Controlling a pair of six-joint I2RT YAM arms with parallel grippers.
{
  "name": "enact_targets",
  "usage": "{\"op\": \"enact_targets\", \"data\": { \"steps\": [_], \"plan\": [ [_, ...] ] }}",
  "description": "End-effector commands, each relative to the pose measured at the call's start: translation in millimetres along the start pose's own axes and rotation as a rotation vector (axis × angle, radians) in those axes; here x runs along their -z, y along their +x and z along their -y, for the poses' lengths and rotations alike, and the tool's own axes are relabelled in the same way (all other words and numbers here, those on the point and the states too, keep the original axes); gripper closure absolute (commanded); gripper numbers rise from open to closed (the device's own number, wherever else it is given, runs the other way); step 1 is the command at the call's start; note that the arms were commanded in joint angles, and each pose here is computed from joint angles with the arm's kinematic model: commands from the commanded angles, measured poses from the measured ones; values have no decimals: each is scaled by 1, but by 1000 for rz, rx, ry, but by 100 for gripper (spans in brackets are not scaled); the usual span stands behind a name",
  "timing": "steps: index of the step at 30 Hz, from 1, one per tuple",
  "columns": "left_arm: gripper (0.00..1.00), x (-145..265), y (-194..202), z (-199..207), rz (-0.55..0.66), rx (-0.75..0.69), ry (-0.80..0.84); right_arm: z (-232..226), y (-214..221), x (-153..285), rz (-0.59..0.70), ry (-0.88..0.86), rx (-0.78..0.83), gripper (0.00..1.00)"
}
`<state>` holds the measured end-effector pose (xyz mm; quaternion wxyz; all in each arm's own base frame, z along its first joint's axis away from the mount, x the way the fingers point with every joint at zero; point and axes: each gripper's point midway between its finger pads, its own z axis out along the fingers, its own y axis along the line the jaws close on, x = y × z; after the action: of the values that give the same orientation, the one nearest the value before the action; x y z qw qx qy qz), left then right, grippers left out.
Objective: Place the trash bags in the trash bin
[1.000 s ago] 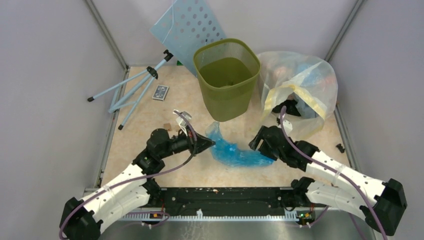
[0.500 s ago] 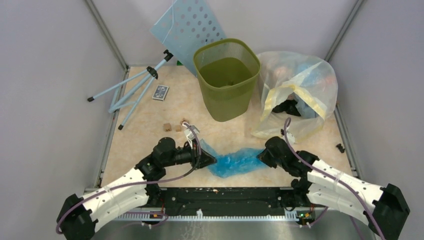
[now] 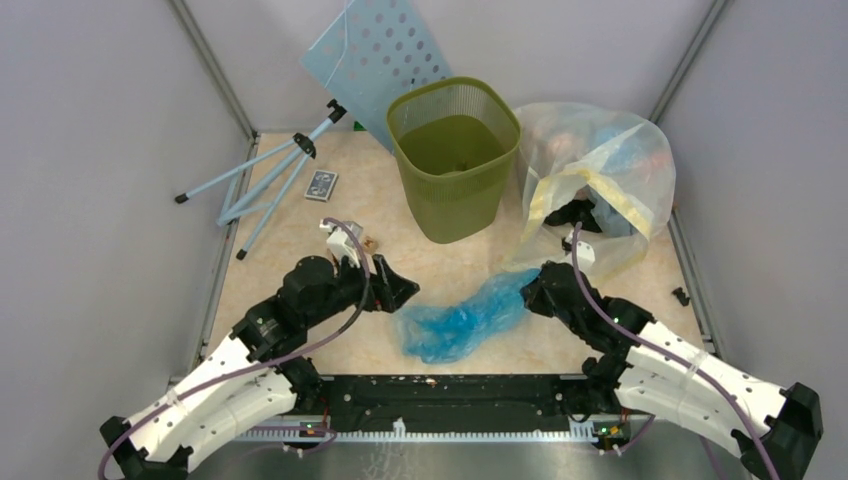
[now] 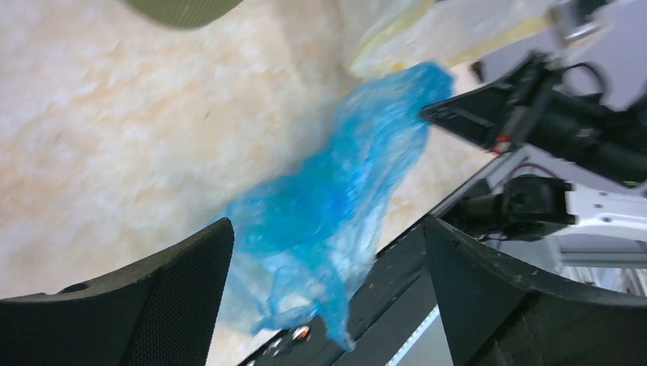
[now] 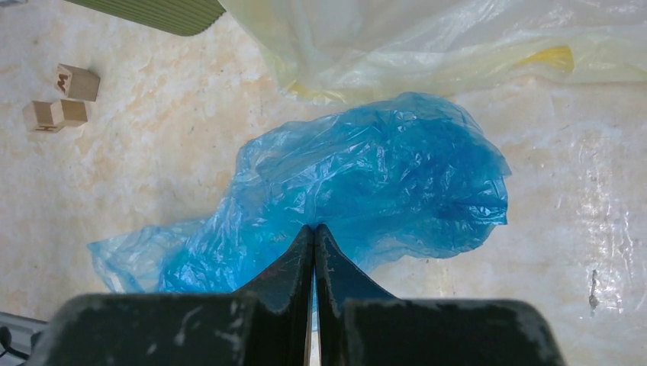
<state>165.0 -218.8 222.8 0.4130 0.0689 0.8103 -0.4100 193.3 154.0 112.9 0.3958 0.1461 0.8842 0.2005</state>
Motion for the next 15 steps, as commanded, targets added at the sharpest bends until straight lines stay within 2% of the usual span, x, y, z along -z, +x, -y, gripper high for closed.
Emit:
{"op": "enact_targets", "data": {
  "steps": [1,7,10,15],
  "plan": [
    [1,5,30,-44,-92,90,-223,-8,-16,6,45,-27,58,100],
    [4,-7,78,-47,-271,122,-165,-7,1,2,-3,-75,93,100],
    [4,-16,90,-50,-312,97,-143,-11,3,2,-5,-115,127,91],
    [3,-27,119,-64,-401,139,-169,-18,7,6,-36,-164,193,51]
  ]
}}
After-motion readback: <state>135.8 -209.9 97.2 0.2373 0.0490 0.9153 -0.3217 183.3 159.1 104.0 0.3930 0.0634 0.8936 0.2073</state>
